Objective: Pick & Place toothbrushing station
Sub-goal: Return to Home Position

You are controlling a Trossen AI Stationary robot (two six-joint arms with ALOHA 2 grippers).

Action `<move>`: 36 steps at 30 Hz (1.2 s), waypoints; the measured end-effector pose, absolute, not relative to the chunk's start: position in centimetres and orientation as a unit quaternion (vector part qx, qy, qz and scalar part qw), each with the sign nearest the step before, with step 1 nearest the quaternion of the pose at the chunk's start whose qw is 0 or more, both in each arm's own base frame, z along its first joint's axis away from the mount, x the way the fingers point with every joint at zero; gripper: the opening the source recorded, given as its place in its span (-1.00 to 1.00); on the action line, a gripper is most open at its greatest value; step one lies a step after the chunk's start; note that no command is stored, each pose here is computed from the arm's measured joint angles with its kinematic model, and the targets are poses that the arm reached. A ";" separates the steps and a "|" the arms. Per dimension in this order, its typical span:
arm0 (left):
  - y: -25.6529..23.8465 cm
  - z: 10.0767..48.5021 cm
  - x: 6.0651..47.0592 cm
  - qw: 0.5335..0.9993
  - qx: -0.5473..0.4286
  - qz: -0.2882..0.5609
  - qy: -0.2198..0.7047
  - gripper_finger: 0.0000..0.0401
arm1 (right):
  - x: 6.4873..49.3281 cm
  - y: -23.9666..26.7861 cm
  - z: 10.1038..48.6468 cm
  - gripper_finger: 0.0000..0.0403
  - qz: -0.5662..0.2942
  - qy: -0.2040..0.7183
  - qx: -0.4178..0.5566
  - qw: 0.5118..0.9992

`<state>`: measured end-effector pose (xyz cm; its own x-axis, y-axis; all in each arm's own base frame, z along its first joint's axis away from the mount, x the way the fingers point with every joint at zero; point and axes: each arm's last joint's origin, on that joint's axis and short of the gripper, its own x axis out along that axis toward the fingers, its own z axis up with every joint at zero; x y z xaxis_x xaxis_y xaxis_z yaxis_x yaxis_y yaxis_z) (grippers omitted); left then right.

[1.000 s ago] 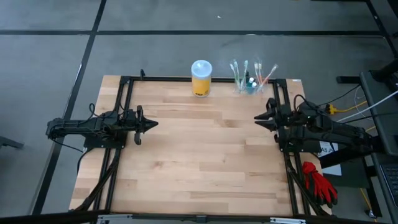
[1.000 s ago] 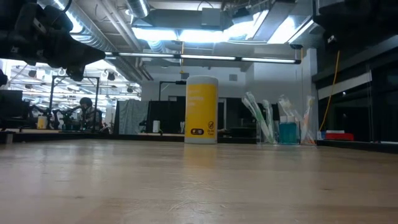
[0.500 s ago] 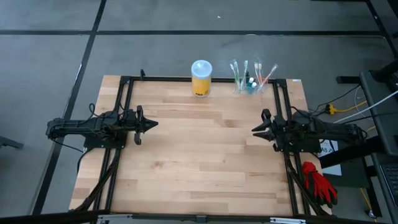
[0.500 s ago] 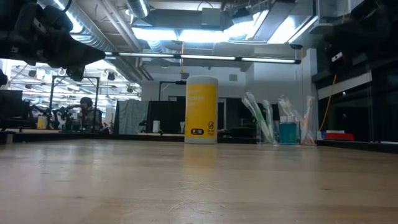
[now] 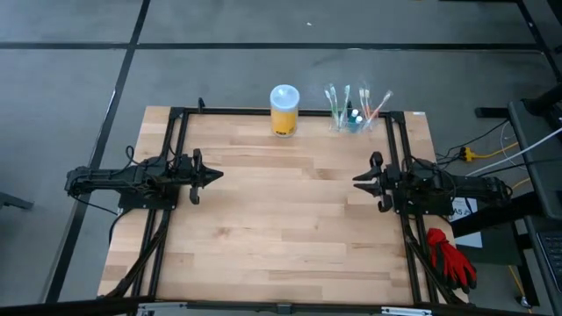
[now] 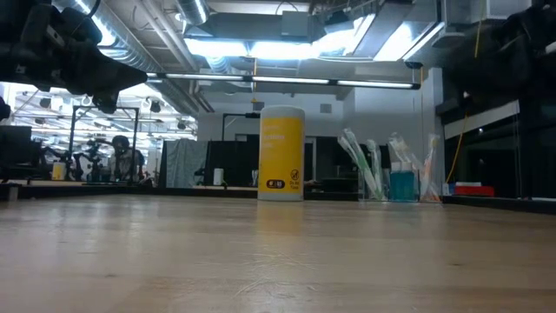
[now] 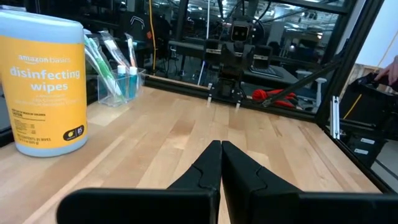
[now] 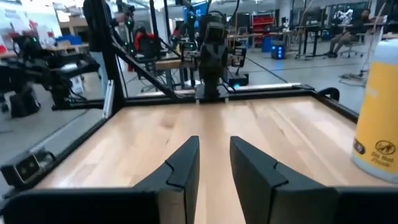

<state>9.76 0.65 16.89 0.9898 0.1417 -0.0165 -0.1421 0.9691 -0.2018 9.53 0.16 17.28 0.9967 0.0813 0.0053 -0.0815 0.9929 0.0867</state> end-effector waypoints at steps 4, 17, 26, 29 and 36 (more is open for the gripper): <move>0.6 16.9 9.8 0.992 -0.102 0.071 0.001 -0.98 | 9.5 0.1 17.3 -0.55 0.030 -0.002 0.030 0.999; 0.6 16.9 9.8 0.992 -0.102 0.071 0.001 -0.98 | 9.7 -0.1 17.0 -0.55 -0.003 -0.013 0.099 0.995; 0.6 16.9 9.8 0.992 -0.102 0.071 0.001 -0.98 | 9.7 -0.1 16.9 -0.55 -0.003 -0.012 0.099 0.995; 0.6 16.9 9.8 0.992 -0.102 0.071 0.001 -0.98 | 9.7 -0.1 16.9 -0.55 -0.003 -0.012 0.099 0.995; 0.6 16.9 9.8 0.992 -0.102 0.071 0.001 -0.98 | 9.7 -0.1 16.9 -0.55 -0.003 -0.012 0.099 0.995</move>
<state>9.76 0.65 16.91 0.9899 0.1411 -0.0156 -0.1413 0.9690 -0.2026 9.69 -0.05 16.94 0.9997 -0.0076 0.0231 0.0029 0.9805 0.1965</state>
